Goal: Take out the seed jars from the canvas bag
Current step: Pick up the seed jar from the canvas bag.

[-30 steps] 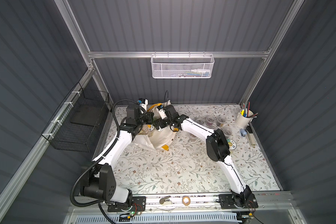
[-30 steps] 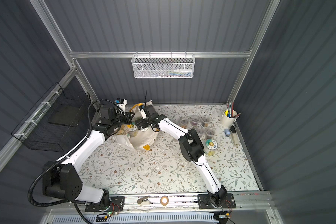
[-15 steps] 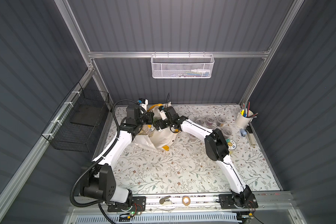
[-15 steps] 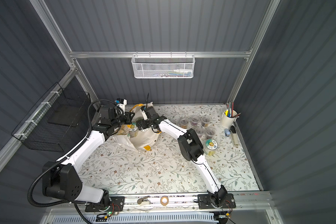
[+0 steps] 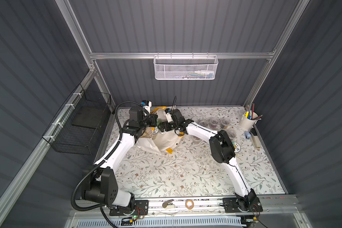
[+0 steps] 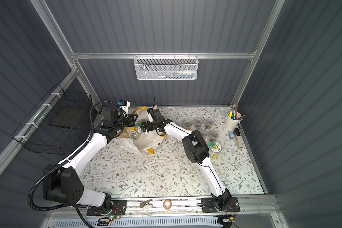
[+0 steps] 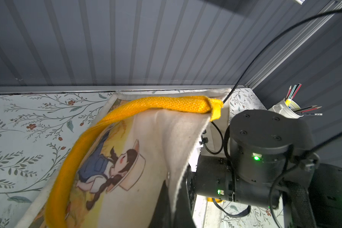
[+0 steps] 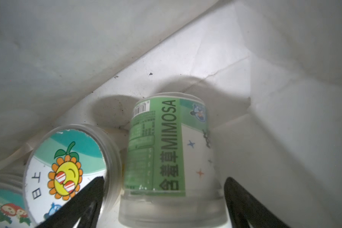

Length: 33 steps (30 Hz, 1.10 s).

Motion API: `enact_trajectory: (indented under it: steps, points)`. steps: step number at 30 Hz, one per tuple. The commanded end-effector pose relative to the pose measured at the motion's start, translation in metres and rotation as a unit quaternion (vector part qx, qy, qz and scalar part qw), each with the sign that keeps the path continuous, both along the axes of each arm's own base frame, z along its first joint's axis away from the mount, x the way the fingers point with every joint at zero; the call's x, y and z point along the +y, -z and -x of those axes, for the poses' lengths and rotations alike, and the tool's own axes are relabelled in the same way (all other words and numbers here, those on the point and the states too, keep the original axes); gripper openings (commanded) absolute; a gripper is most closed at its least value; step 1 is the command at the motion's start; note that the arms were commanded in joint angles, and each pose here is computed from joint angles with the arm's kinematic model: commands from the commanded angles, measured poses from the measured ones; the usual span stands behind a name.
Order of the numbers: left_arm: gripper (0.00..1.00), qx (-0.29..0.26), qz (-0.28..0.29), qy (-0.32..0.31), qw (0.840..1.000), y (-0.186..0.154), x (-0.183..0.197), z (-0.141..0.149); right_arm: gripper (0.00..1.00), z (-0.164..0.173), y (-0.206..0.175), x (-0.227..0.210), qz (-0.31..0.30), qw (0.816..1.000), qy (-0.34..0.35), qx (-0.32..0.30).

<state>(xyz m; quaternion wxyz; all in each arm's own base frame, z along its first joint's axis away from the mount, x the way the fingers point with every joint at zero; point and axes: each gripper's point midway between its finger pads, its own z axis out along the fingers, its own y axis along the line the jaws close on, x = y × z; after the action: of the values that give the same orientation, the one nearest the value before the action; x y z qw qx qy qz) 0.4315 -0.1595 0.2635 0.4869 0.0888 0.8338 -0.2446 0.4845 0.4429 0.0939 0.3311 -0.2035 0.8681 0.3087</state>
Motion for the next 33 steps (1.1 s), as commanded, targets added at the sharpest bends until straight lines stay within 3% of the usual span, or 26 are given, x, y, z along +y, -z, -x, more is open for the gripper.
enact_trajectory:
  steps: [1, 22, 33]
  points:
    - [0.0, -0.018, 0.01, 0.005, 1.0, -0.016, -0.002, 0.006, 0.94, -0.004, 0.007, -0.018, -0.007, 0.999, 0.024, 0.028]
    - [0.0, -0.019, 0.011, 0.004, 1.0, -0.017, -0.002, 0.006, 0.97, 0.007, 0.05, -0.008, 0.065, 0.997, -0.003, 0.047]
    - [0.0, -0.017, 0.012, 0.004, 1.0, -0.016, -0.001, 0.006, 0.94, 0.015, 0.066, -0.002, 0.062, 0.996, -0.013, 0.069]
